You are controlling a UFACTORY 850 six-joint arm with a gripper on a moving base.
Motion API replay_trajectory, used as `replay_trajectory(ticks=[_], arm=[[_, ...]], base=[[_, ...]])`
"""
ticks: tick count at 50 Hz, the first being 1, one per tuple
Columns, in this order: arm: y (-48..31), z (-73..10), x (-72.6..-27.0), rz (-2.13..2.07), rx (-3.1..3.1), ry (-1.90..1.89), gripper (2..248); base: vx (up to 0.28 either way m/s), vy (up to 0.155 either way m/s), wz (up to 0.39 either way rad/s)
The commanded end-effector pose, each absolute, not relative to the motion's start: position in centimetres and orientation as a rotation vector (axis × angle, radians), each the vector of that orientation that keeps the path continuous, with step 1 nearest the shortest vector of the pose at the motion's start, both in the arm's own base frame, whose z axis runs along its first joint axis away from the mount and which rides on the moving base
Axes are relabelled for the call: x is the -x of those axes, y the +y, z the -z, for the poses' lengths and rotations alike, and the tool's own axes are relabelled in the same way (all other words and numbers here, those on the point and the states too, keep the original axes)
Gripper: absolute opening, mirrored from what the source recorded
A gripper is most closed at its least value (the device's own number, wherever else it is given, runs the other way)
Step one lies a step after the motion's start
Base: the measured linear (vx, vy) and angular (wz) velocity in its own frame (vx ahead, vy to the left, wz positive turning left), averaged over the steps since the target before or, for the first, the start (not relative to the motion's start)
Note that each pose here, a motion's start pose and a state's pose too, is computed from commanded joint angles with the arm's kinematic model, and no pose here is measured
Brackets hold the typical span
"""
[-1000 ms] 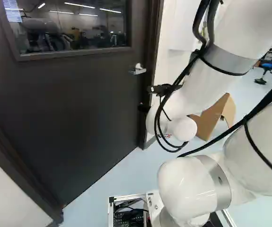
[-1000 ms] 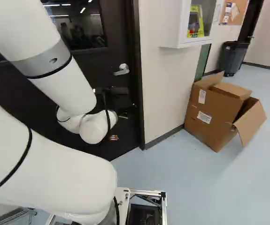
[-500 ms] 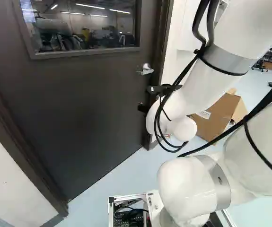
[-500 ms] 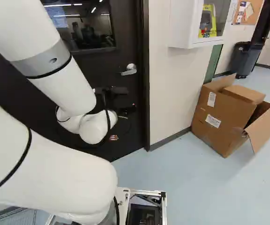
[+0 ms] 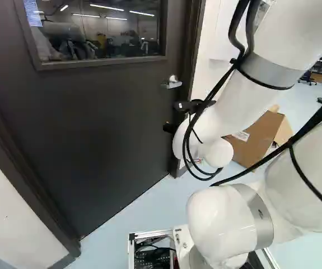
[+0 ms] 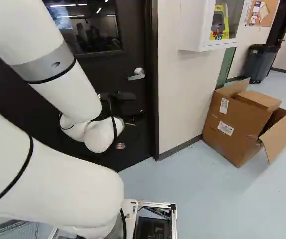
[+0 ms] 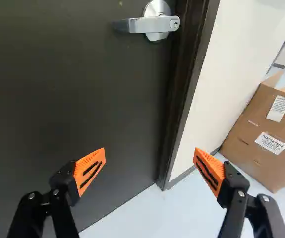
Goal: Open the door and move inside
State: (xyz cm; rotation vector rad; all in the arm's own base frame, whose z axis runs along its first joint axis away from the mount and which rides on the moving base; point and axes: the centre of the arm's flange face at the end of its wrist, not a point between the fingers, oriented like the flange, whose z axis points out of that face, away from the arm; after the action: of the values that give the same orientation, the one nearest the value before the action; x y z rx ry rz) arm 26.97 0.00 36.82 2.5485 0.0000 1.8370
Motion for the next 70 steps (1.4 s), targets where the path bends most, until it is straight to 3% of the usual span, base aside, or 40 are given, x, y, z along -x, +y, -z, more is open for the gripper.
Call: replay_trajectory(ticks=[17,70], arm=[[0.0,-38.2,-26.8,-1.901,-2.501,0.0,247],[0.6,-43.9,-33.3,-2.053,-2.393,0.022,247]], base=[[0.0,0.0,0.0],[0.0,0.0,0.0]])
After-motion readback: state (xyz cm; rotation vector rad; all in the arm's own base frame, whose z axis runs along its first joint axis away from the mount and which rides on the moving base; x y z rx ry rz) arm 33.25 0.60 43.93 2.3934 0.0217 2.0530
